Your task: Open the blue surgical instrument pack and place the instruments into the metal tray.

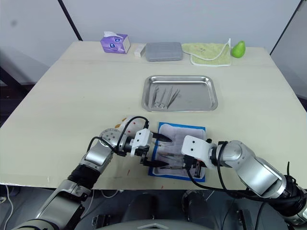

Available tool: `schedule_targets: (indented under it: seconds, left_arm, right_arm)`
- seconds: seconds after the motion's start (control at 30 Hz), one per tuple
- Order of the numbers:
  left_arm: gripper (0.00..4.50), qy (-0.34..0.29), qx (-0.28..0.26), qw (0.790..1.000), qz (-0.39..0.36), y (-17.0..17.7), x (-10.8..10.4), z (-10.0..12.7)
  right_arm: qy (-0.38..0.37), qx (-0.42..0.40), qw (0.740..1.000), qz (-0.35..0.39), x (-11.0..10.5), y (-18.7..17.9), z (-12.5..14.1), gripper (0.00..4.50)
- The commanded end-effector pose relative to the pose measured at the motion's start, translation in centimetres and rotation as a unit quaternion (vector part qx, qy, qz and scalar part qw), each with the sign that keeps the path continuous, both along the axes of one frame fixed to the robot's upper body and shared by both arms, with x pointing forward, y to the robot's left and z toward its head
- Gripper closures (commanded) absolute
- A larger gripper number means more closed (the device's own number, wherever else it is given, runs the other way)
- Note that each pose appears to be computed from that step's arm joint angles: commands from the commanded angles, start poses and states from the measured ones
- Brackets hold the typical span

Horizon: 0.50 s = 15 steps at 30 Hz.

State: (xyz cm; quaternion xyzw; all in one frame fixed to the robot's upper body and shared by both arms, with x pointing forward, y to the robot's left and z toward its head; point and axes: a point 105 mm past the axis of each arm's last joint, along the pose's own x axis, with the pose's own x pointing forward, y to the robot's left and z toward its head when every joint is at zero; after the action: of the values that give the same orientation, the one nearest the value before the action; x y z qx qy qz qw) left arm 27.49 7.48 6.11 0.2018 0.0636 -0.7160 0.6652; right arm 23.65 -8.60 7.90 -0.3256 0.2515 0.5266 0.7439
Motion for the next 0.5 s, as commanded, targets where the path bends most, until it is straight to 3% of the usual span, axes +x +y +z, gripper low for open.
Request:
schedule_targets:
  seconds: [0.03,0.5]
  left_arm:
    - [0.0,0.011,0.018,1.0,-0.006,0.2,-0.4,-1.0]
    - [0.0,0.013,0.021,1.0,-0.012,-0.1,-0.7,-1.1]
  right_arm:
    - [0.022,-0.03,0.999,-0.015,0.1,-1.1,-0.5,4.4]
    - [0.031,-0.046,0.998,0.025,0.2,0.2,2.6,4.4]
